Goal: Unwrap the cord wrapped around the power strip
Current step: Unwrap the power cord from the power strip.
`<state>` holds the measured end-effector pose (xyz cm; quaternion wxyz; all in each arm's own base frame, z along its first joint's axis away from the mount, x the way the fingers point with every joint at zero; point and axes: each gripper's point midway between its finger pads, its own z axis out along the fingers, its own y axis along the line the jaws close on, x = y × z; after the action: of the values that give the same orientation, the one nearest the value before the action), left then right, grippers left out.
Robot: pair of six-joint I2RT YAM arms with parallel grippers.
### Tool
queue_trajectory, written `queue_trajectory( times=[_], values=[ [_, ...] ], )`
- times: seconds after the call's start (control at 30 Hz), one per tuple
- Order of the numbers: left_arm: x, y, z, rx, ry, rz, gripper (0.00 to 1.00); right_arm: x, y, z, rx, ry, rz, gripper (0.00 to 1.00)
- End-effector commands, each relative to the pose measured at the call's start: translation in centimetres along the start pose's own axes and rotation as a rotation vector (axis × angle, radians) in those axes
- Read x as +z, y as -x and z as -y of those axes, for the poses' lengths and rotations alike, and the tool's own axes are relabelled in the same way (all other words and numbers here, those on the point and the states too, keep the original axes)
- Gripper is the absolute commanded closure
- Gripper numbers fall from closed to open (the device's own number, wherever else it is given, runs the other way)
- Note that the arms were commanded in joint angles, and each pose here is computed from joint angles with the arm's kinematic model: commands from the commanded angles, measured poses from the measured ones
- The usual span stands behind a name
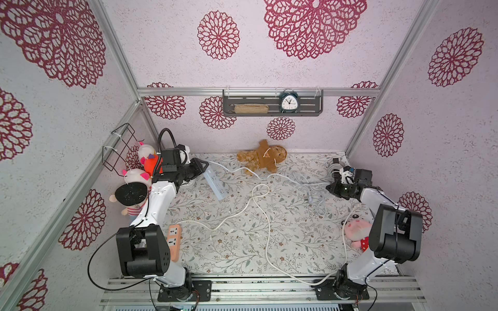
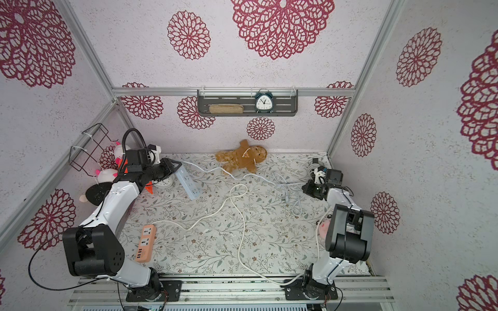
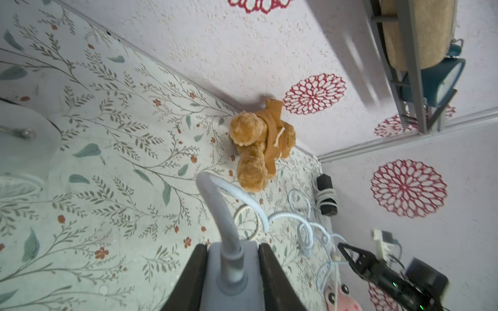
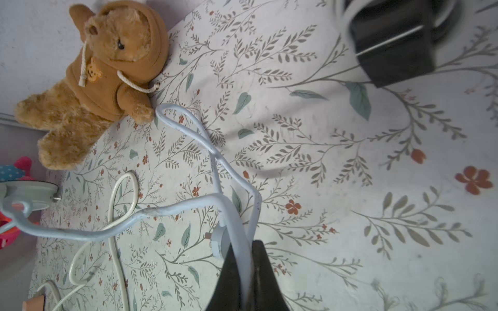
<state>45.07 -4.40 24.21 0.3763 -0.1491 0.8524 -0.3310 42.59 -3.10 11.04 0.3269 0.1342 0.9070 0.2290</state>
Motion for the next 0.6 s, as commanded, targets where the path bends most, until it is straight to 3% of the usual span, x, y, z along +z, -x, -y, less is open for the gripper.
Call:
queue_trajectory(
  times=[0.0, 0.23, 0.37, 0.57],
  values=[
    [-2.1, 0.6, -0.6, -0.001, -0.067, -0.017, 1.0, -1.7, 3.8, 3.2, 0.062, -0.056, 0.142, 1.0],
    [-1.6, -0.7, -3.0, 0.009, 0.008, -0.116, 1.0, -1.8, 3.6, 5.8, 0.072, -0.145, 0.129, 1.0],
    [-1.2, -0.1, -3.7, 0.011, 0.043, -0.095, 1.0, -1.4, 3.3, 5.4, 0.08, -0.136, 0.121, 1.0],
    [-3.4, 1.5, -7.4, 0.031, 0.321, 0.015, 1.0, -1.6, 3.1, 6.5, 0.088, -0.171, 0.119, 1.0]
  ],
)
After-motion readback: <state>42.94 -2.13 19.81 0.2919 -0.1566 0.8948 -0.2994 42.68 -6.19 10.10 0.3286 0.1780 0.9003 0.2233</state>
